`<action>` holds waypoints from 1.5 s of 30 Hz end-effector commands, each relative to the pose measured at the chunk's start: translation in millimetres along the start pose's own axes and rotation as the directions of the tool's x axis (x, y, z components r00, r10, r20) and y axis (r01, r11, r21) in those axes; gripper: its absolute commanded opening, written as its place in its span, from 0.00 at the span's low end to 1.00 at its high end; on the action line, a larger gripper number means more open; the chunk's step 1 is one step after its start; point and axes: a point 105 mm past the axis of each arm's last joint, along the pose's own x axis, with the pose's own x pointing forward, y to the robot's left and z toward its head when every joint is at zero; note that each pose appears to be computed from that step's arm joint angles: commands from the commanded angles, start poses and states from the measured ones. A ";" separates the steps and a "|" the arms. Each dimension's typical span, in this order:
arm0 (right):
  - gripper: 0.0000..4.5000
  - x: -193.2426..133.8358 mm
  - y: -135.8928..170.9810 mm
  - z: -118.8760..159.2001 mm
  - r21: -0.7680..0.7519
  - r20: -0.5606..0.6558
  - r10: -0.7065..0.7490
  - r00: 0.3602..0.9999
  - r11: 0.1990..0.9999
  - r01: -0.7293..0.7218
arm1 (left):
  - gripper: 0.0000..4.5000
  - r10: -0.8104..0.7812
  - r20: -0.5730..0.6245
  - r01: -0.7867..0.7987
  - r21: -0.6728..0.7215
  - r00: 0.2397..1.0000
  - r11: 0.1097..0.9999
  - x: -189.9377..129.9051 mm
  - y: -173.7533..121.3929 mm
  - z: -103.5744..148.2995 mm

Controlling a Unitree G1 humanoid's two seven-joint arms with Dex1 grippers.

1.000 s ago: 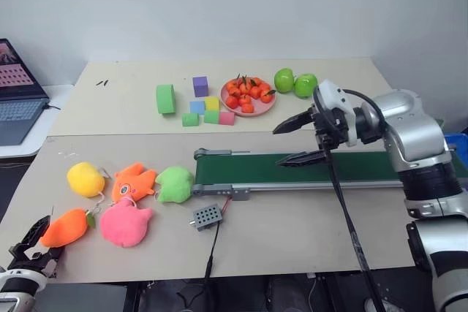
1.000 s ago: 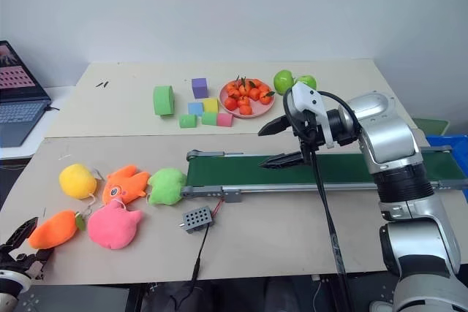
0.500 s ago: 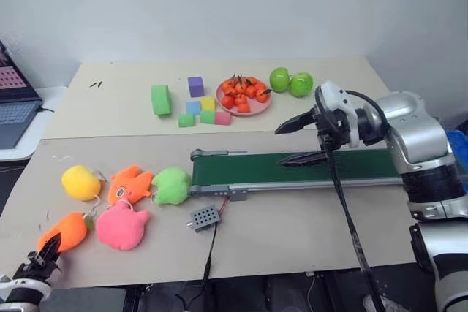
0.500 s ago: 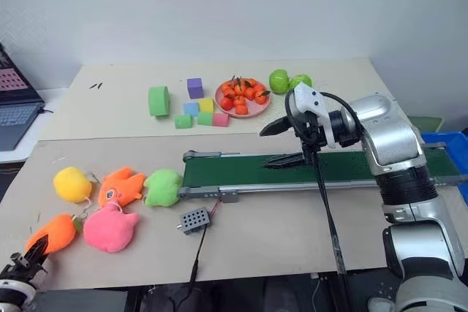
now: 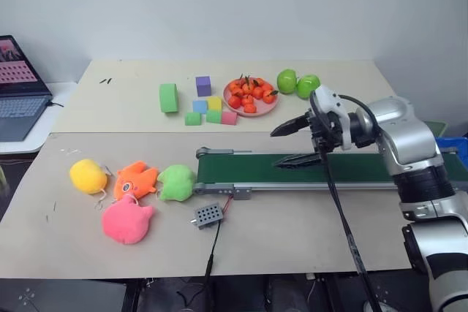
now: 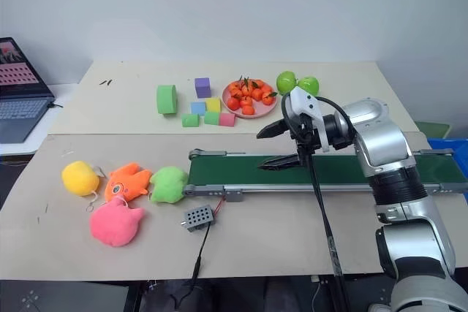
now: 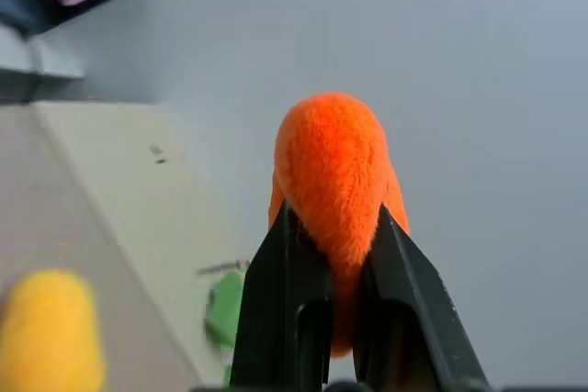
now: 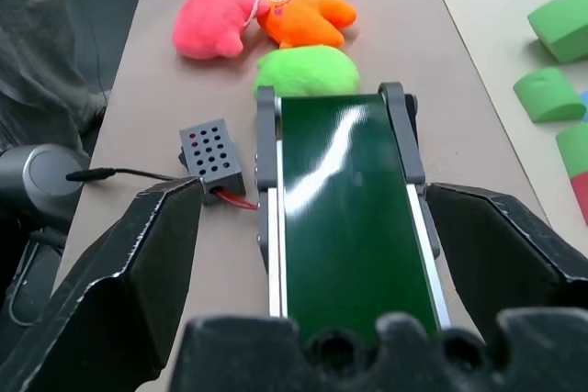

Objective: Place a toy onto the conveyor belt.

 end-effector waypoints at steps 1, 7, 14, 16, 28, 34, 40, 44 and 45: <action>1.00 -2.6 -2.2 10.6 -0.055 0.012 -0.013 1.000 0.998 0.013 | 0.00 -0.219 -0.150 0.245 0.185 0.964 0.952 40.0 -67.2 -34.4; 1.00 -8.3 1.2 7.3 -0.038 0.018 -0.051 0.999 0.998 0.052 | 0.00 -0.304 -0.537 0.600 0.552 0.787 0.579 84.3 -133.4 -125.4; 1.00 -21.6 -0.1 2.2 -0.029 0.000 -0.129 0.992 0.991 0.129 | 0.00 -0.181 -0.836 0.723 0.541 0.518 -0.431 99.9 -148.9 -211.9; 1.00 -26.0 -0.4 1.1 -0.027 -0.006 -0.153 0.988 0.988 0.152 | 0.00 -0.188 -0.869 0.669 0.476 0.457 -0.572 97.1 -146.6 -227.1; 1.00 -40.1 9.8 -4.9 0.001 -0.017 -0.261 0.965 0.965 0.261 | 0.00 -0.262 -0.898 0.289 0.372 0.354 -0.882 74.2 -100.7 -261.0; 1.00 -43.5 13.0 -5.5 0.009 -0.022 -0.292 0.956 0.956 0.293 | 0.00 -0.249 -0.929 0.372 0.341 0.274 -0.864 58.2 -75.1 -285.4; 1.00 -45.3 15.2 -5.4 0.015 -0.023 -0.309 0.951 0.951 0.309 | 0.00 -0.255 -0.943 0.408 0.323 0.214 -0.854 45.2 -69.8 -307.8; 1.00 -46.5 16.3 -5.6 0.018 -0.024 -0.320 0.947 0.947 0.321 | 0.00 -0.226 -0.961 0.427 0.274 0.159 -0.862 34.0 -62.2 -319.9; 1.00 -47.5 16.7 -6.1 0.020 -0.026 -0.324 0.946 0.946 0.325 | 0.00 -0.223 -0.963 0.431 0.266 0.148 -0.862 32.9 -60.5 -321.2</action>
